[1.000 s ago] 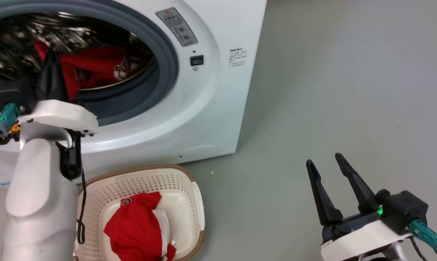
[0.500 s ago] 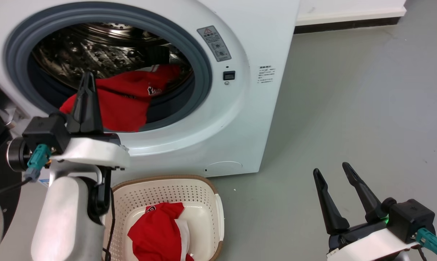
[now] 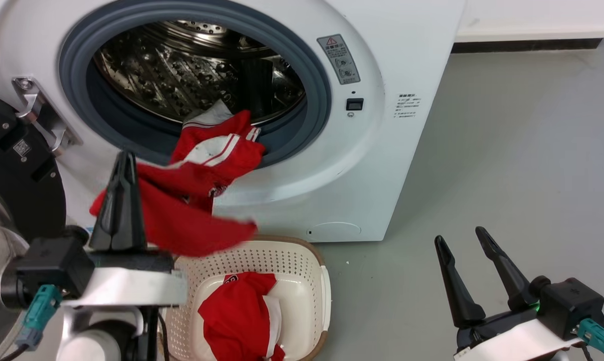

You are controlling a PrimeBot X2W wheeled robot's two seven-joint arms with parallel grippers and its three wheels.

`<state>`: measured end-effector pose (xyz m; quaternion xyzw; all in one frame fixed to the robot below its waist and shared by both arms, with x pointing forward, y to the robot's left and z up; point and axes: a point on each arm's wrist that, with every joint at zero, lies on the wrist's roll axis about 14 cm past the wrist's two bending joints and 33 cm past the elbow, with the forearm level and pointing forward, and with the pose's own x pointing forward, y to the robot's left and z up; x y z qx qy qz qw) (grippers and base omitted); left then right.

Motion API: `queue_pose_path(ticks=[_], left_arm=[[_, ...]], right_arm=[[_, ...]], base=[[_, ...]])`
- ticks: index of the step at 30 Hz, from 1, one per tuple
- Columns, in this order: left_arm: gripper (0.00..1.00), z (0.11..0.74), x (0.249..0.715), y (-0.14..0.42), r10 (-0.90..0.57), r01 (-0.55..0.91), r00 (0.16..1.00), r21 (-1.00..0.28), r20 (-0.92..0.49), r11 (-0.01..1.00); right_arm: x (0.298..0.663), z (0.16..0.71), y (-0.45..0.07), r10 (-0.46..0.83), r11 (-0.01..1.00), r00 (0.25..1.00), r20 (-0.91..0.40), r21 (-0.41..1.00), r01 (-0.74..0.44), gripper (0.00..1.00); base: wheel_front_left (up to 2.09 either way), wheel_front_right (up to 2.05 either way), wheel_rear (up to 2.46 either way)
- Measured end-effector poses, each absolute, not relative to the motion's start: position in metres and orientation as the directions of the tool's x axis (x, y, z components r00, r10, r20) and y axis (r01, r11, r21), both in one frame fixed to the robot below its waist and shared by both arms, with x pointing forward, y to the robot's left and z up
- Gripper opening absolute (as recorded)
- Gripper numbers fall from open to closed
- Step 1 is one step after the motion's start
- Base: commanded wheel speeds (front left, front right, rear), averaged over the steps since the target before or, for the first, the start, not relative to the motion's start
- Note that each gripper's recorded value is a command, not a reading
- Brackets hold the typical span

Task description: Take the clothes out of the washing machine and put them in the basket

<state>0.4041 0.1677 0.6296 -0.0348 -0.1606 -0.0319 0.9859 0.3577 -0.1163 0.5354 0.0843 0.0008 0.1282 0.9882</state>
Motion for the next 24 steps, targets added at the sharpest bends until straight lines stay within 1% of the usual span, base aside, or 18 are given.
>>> queue_pose_path(ticks=[1, 4, 10, 11, 15, 16, 18, 19, 24], left_arm=[[0.0, 0.612, 0.401, 0.173, -0.031, 0.05, 0.965, -0.069, 0.259, 0.996], [0.0, 0.572, 0.4, 0.18, -0.003, 0.017, 0.99, -0.099, 0.141, 0.995], [0.0, 0.486, 0.4, 0.176, 0.008, -0.02, 0.997, -0.155, -0.078, 0.988], [0.0, 0.446, 0.4, 0.174, 0.012, -0.041, 0.986, -0.169, -0.167, 0.985], [0.0, 0.406, 0.411, 0.171, 0.01, -0.053, 0.972, -0.176, -0.235, 0.983], [0.0, 0.406, 0.411, 0.171, 0.01, -0.053, 0.972, -0.176, -0.235, 0.983], [0.0, 0.38, 0.425, 0.172, 0.007, -0.056, 0.96, -0.17, -0.278, 0.984], [0.0, 0.38, 0.425, 0.172, 0.007, -0.056, 0.96, -0.17, -0.278, 0.984], [0.0, 0.328, 0.442, 0.175, 0.006, -0.073, 0.919, -0.154, -0.395, 0.985]], right_arm=[[0.36, 0.532, -0.114, 0.261, 0.951, 0.965, 0.01, 0.17, -0.259, 1.0], [0.364, 0.527, -0.11, 0.274, 0.948, 0.962, -0.006, 0.171, -0.269, 1.0], [0.376, 0.517, -0.106, 0.284, 0.945, 0.958, -0.032, 0.177, -0.274, 1.0], [0.383, 0.512, -0.109, 0.276, 0.948, 0.96, -0.045, 0.179, -0.264, 1.0], [0.393, 0.499, -0.113, 0.263, 0.952, 0.962, -0.073, 0.184, -0.246, 1.0], [0.393, 0.499, -0.113, 0.263, 0.952, 0.962, -0.073, 0.184, -0.246, 1.0], [0.4, 0.488, -0.118, 0.248, 0.956, 0.964, -0.1, 0.186, -0.227, 1.0], [0.4, 0.488, -0.118, 0.248, 0.956, 0.964, -0.1, 0.186, -0.227, 1.0], [0.412, 0.468, -0.123, 0.233, 0.959, 0.963, -0.134, 0.199, -0.204, 1.0]], base=[[0.0, 0.0, 0.0], [0.0, 0.0, 0.0], [0.0, 0.0, 0.0], [0.0, 0.0, 0.0], [0.0, 0.0, 0.0], [0.0, 0.0, 0.0], [0.0, 0.0, 0.0], [0.0, 0.0, 0.0], [0.0, 0.0, 0.0]])
